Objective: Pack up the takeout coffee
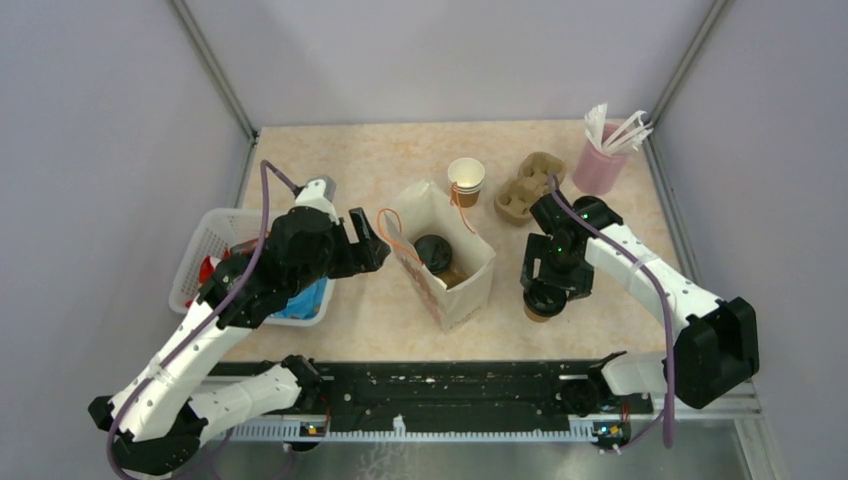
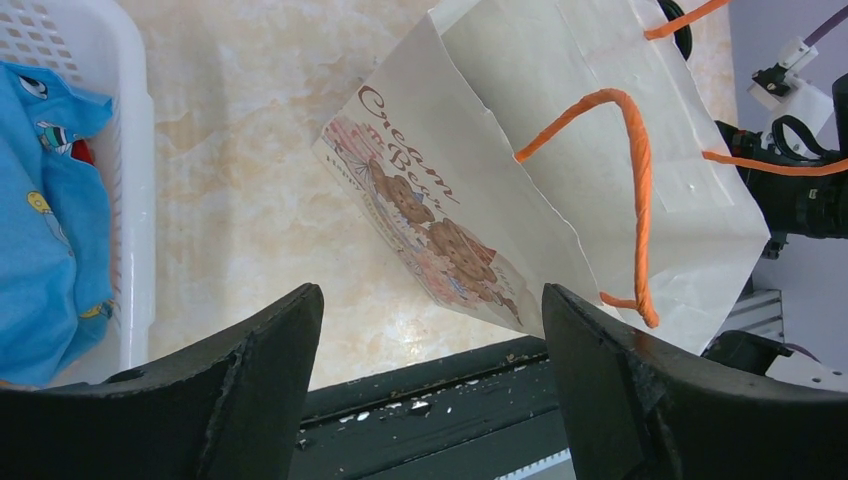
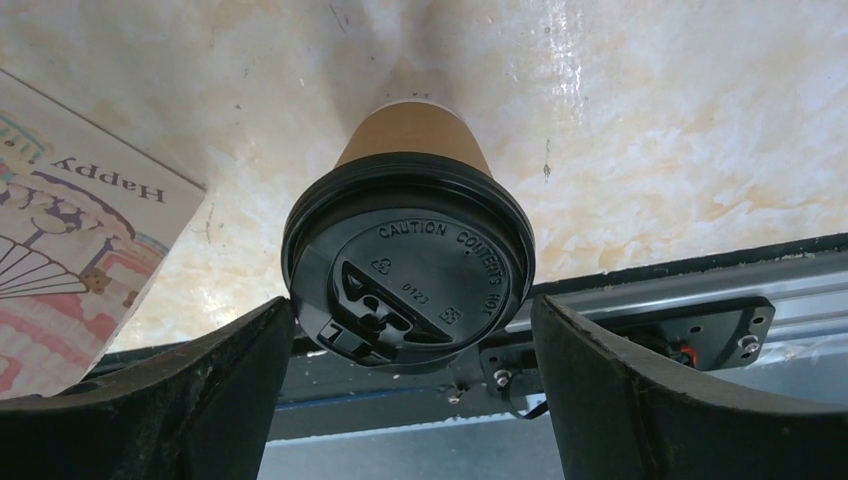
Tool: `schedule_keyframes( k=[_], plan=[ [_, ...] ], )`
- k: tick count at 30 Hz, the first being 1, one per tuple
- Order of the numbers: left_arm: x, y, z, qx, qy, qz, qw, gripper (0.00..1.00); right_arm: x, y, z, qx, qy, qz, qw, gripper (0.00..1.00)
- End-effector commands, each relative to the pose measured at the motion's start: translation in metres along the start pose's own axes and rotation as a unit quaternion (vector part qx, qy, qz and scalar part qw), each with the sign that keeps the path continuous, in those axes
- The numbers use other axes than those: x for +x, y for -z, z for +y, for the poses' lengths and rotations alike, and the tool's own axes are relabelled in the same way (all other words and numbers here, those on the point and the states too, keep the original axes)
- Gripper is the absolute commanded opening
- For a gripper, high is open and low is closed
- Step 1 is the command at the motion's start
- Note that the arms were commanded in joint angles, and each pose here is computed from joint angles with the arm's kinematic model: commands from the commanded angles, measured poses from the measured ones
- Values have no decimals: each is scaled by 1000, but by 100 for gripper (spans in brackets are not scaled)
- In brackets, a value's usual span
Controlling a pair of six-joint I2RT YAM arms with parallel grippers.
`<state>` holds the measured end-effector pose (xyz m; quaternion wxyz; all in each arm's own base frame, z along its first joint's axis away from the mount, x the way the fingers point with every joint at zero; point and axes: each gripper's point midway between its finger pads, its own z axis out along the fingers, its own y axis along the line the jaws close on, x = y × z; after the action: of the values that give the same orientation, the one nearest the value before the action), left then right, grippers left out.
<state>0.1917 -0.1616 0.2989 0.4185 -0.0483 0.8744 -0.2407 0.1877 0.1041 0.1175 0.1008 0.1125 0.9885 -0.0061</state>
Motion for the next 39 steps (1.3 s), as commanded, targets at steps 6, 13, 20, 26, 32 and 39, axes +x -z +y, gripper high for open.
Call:
schedule_keyframes(
  k=[6, 13, 20, 26, 32, 39],
  plan=[
    [-12, 4, -4, 3, -15, -14, 1000, 87, -5, -2, 0, -3, -20, -28, 999, 83],
    [-17, 8, -5, 3, -19, -20, 1000, 87, -5, -5, -1, 2, -21, -31, 999, 84],
    [-22, 12, -5, 0, -26, -25, 999, 87, -5, -8, -3, 9, -21, -30, 999, 85],
    [-24, 11, -6, 0, -35, -24, 999, 87, -4, -10, -2, 9, -21, -30, 999, 86],
    [-31, 13, -8, -4, -41, -31, 999, 87, -4, -10, -4, 11, -23, -33, 999, 84],
    [-78, 37, -20, -6, -22, -100, 995, 90, -15, 15, -6, -11, -3, -79, 997, 82]
  ],
)
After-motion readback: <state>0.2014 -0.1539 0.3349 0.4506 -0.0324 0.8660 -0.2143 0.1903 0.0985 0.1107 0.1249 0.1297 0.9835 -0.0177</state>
